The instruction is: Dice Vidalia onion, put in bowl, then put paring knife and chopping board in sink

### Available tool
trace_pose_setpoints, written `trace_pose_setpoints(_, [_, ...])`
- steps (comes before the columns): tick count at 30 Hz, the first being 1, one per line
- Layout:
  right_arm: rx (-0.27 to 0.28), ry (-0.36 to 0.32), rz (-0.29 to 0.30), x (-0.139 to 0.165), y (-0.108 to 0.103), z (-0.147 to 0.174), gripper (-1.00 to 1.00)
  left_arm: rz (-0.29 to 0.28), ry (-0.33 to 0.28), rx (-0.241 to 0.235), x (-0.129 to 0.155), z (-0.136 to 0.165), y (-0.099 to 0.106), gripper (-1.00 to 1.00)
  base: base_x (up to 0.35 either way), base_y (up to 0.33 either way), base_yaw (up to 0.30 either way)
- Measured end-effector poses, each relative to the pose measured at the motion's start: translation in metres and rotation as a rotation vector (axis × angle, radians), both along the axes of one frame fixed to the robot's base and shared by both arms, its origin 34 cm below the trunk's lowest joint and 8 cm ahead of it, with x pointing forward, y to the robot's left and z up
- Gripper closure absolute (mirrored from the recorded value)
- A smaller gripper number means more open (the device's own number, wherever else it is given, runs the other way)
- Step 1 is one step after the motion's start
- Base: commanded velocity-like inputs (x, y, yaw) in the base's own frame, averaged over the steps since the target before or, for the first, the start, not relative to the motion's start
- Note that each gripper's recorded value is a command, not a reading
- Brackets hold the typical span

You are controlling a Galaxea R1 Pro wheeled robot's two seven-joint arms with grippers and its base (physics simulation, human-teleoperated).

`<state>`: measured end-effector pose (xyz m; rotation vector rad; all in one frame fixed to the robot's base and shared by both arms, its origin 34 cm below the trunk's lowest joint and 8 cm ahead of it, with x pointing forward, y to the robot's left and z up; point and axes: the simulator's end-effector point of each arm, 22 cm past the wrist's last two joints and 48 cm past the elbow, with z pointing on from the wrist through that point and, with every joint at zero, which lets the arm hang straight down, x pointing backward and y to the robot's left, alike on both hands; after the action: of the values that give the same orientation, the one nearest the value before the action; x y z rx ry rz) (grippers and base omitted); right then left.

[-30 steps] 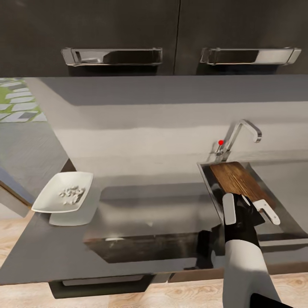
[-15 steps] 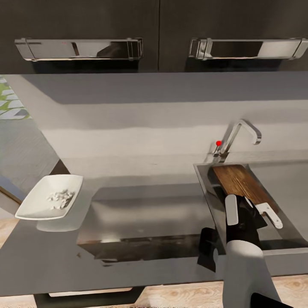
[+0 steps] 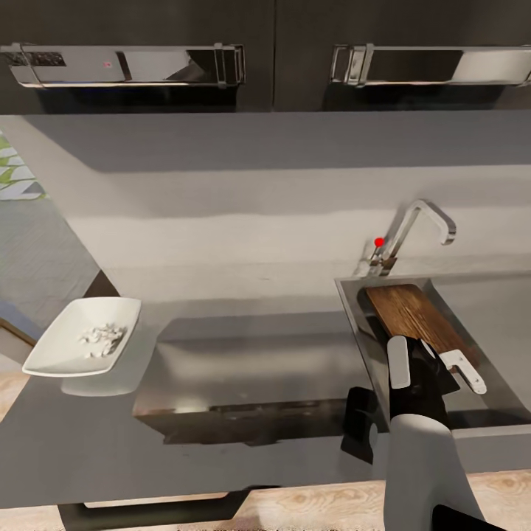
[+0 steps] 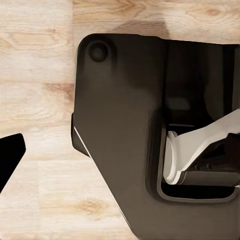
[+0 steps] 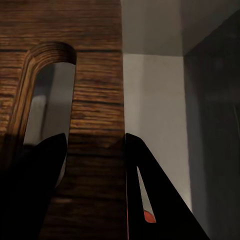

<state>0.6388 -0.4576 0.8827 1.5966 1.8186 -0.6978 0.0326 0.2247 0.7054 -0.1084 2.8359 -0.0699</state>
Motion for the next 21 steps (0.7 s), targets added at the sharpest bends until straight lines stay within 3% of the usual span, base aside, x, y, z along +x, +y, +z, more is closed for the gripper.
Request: trace_pose_setpoints(21, [0.008,0.031,0.000,-0.004,0.001,-0.019,1.00,0.000,0.034,0.000,-0.010,0.003,0.000,-1.00,0.000,0.000,0.000])
